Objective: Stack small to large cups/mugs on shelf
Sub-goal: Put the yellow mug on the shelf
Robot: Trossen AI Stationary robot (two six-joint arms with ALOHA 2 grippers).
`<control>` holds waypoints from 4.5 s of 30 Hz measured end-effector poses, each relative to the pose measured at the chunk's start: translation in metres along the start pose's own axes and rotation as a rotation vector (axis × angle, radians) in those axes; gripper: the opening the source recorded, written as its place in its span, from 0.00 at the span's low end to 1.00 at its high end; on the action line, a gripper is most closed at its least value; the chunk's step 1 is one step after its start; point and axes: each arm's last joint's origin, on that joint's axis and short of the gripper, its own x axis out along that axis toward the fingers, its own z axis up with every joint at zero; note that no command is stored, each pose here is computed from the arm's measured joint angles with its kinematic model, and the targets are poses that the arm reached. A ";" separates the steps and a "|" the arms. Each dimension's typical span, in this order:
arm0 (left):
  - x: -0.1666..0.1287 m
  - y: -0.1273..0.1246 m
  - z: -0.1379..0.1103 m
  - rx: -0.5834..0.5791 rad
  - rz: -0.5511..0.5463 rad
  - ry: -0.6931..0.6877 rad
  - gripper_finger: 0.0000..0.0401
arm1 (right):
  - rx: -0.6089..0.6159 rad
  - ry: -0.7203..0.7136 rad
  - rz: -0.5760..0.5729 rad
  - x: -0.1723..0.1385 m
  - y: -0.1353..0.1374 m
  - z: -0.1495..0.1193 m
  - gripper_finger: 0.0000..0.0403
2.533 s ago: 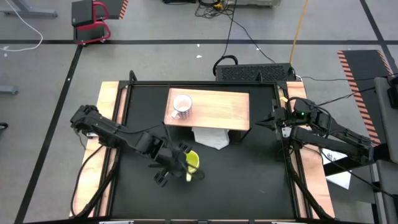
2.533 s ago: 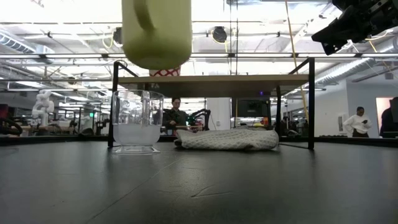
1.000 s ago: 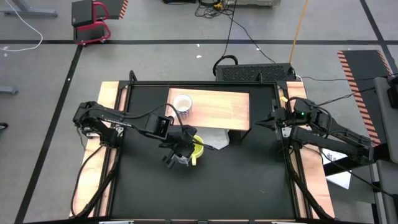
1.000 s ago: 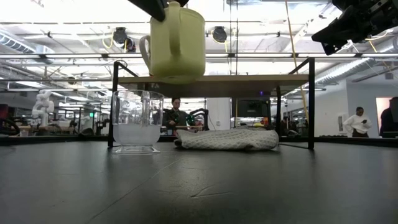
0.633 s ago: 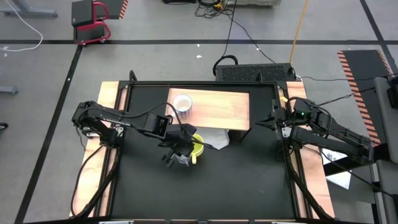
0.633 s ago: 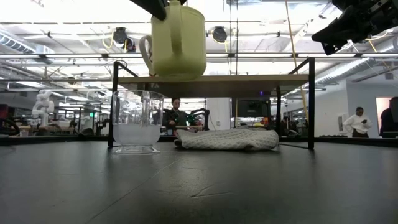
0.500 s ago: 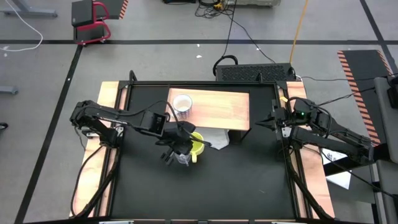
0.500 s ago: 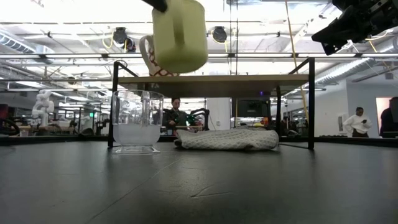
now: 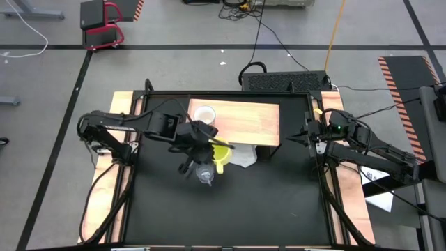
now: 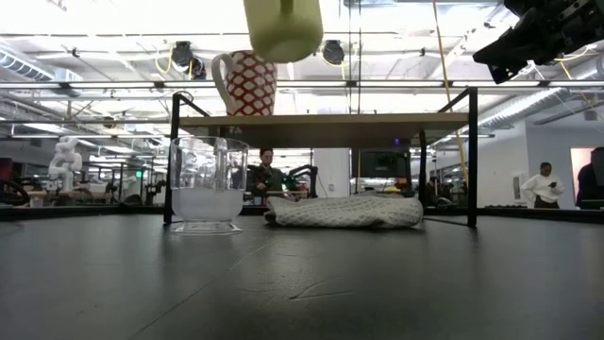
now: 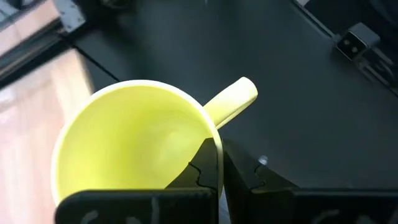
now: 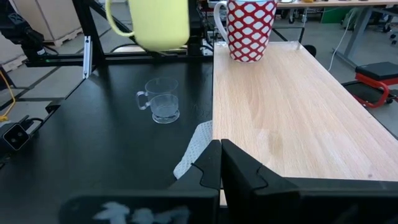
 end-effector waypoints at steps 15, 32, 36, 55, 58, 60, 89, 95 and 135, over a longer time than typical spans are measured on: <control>0.001 0.007 -0.007 -0.036 -0.017 0.017 0.01 | 0.000 0.000 0.000 0.000 0.000 0.000 0.00; -0.001 0.019 -0.010 -0.030 0.022 -0.006 0.01 | 0.000 0.000 0.000 0.000 0.000 0.000 0.00; -0.002 0.025 -0.013 -0.040 0.035 -0.002 0.01 | -0.001 0.000 0.000 0.000 0.000 0.000 0.00; 0.010 0.064 -0.026 -0.055 0.102 -0.030 0.01 | -0.004 0.000 -0.001 0.000 0.000 0.000 0.00; 0.016 0.069 -0.029 -0.063 0.099 -0.014 0.01 | -0.004 -0.001 -0.001 0.000 0.000 0.000 0.00; 0.018 0.072 -0.030 -0.066 0.102 -0.011 0.01 | -0.003 0.000 -0.001 0.000 0.000 0.000 0.00; 0.021 0.075 -0.043 -0.119 0.058 0.076 0.01 | -0.003 0.000 -0.001 0.000 0.000 0.000 0.00; 0.023 0.074 -0.045 -0.133 0.047 0.093 0.01 | -0.003 0.000 -0.001 0.000 0.000 0.000 0.00; 0.007 0.100 -0.037 -0.177 0.053 0.063 0.01 | -0.003 0.000 -0.001 0.000 0.000 0.000 0.00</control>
